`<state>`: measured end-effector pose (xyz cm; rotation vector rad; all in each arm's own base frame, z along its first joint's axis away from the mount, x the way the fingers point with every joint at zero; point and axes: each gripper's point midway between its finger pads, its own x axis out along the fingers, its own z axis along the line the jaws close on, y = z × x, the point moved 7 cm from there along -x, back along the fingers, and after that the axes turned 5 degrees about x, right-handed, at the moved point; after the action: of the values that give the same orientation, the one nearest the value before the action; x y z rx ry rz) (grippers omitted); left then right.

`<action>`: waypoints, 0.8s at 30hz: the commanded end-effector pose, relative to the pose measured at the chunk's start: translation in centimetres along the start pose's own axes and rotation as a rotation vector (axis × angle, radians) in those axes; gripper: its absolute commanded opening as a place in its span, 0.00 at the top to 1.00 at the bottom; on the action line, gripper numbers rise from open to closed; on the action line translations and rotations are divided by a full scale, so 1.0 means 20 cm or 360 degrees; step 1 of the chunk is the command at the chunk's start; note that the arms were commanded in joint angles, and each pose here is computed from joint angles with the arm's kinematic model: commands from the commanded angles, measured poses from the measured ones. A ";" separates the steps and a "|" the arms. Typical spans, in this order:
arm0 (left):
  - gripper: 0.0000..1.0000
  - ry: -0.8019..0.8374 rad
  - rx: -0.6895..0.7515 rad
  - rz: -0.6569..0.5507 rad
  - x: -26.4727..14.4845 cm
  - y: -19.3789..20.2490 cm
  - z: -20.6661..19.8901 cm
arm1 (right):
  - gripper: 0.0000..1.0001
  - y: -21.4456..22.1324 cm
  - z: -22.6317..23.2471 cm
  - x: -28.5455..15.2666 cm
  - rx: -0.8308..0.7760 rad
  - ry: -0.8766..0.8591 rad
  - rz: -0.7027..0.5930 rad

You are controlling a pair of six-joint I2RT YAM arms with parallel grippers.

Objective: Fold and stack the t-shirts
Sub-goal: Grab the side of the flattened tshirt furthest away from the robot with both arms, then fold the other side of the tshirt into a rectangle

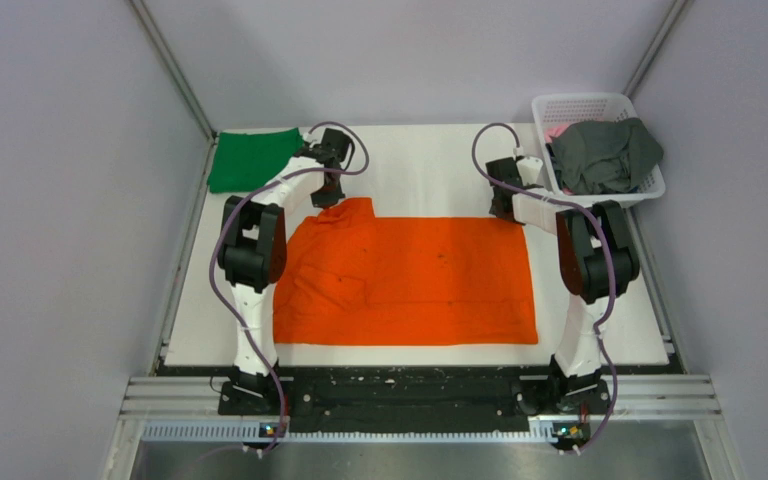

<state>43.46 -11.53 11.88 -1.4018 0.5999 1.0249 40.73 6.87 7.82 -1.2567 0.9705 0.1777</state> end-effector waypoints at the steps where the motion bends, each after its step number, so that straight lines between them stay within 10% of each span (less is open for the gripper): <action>1: 1.00 0.0059 -0.0083 -0.0121 -0.16 -0.04 0.02 | 0.55 0.05 -0.10 -0.06 0.0004 0.0061 0.0069; 6: 1.00 0.0073 -0.0087 -0.0132 -0.19 -0.02 0.02 | 0.55 0.06 -0.14 -0.08 0.0001 0.0099 0.0078; 14: 1.00 0.0110 -0.0077 -0.0161 -0.24 -0.03 0.02 | 0.98 0.01 -0.09 -0.08 0.0006 0.0042 0.0032; 24: 1.00 0.0151 -0.0032 -0.0213 -0.46 0.11 0.11 | 1.00 -0.01 -0.16 -0.29 -0.0046 -0.0191 -0.0017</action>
<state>39.20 -11.67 15.38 -1.4580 0.5923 0.9576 37.17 6.34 9.43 -1.2591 0.9607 0.2363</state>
